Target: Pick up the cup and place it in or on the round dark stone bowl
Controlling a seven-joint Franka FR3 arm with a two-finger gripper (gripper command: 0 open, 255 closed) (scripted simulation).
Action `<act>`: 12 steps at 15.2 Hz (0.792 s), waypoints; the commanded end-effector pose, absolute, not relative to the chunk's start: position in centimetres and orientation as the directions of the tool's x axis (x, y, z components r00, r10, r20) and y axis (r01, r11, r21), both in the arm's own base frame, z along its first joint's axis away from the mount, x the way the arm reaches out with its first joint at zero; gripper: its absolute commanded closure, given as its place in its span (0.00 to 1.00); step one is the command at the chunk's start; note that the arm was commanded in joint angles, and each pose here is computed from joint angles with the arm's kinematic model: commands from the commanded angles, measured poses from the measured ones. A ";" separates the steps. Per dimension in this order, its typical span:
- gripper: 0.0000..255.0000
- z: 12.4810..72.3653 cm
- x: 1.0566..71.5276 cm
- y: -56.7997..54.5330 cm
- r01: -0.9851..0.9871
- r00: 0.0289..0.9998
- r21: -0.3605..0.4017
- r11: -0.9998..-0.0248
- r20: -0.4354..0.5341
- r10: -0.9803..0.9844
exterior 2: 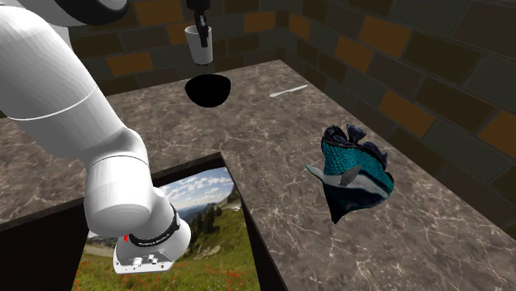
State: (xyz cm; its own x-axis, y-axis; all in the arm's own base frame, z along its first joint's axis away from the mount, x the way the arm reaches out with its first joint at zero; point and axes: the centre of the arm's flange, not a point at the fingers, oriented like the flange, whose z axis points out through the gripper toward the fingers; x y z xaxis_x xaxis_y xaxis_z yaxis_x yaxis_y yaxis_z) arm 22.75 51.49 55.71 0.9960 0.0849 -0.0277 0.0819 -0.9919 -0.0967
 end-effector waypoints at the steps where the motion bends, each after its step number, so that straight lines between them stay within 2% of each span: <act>1: 1.00 54.9 22.7 51.7 0.081 0.996 -0.097 -0.992 -0.027 0.084; 12: 1.00 49.1 22.7 51.7 0.081 0.996 -0.097 -0.992 -0.027 0.084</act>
State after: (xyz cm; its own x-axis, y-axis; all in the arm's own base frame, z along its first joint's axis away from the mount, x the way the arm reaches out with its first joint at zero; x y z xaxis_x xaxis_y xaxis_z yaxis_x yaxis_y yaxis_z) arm 22.74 51.64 49.60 0.9961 0.0835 -0.0278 0.0805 -0.9921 -0.0965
